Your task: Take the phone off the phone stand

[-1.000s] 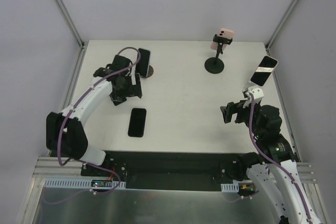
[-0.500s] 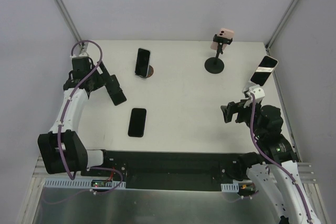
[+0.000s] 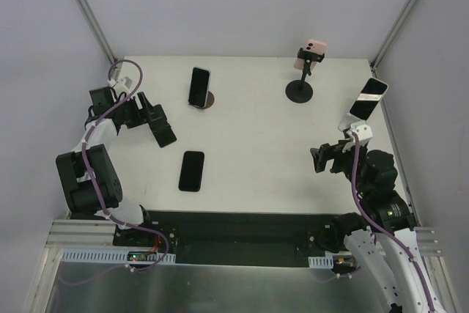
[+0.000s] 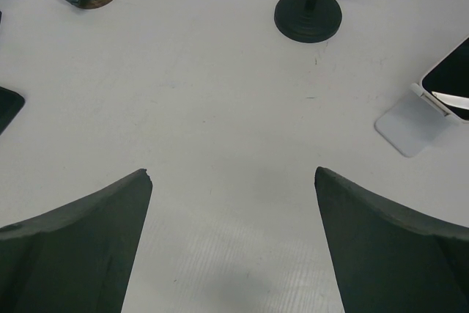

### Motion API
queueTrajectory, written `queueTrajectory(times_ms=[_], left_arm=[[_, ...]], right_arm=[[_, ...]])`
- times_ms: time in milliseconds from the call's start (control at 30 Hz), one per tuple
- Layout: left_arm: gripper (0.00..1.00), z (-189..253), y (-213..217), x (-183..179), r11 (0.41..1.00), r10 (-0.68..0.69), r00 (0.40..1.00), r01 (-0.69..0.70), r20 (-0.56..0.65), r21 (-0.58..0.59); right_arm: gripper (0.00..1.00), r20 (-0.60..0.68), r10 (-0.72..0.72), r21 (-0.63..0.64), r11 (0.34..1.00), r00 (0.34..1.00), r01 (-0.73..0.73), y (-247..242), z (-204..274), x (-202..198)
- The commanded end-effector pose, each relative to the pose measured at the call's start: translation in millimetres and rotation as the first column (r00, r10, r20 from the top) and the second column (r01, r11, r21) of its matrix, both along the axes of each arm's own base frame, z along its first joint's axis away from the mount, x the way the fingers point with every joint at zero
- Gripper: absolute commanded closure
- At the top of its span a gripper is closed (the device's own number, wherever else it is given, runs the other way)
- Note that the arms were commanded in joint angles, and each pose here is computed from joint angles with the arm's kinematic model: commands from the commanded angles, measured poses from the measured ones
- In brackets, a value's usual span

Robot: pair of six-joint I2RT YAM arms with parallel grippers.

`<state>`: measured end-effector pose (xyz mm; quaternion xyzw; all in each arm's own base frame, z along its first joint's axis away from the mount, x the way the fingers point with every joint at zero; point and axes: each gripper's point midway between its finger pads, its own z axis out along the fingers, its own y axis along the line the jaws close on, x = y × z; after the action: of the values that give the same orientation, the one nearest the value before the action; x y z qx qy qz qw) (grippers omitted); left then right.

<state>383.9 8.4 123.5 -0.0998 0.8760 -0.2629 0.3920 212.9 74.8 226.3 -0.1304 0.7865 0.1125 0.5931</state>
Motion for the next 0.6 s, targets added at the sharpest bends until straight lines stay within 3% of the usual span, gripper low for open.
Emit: queueTrajectory(times_ms=[0, 200, 367, 567], left_arm=[[0.33, 8, -17, 8, 0.987, -0.156, 0.983, 0.159, 0.098, -0.015], [0.54, 3, -23, 7, 0.978, -0.196, 0.974, 0.202, 0.111, -0.044], [0.79, 3, -29, 7, 0.970, -0.218, 0.969, 0.228, 0.113, -0.084], [0.99, 20, -35, 7, 0.964, -0.227, 0.962, 0.245, 0.151, -0.108]], right_arm=[[0.04, 0.050, -0.018, 0.013, 1.000, 0.999, 0.018, -2, 22, 2], [0.04, 0.036, -0.017, 0.020, 1.000, 0.999, 0.016, 0, 21, 4], [0.04, 0.029, -0.008, 0.039, 0.999, 1.000, 0.007, 3, 21, 6], [0.04, 0.025, 0.023, 0.060, 0.998, 0.999, -0.024, 11, 23, 7]])
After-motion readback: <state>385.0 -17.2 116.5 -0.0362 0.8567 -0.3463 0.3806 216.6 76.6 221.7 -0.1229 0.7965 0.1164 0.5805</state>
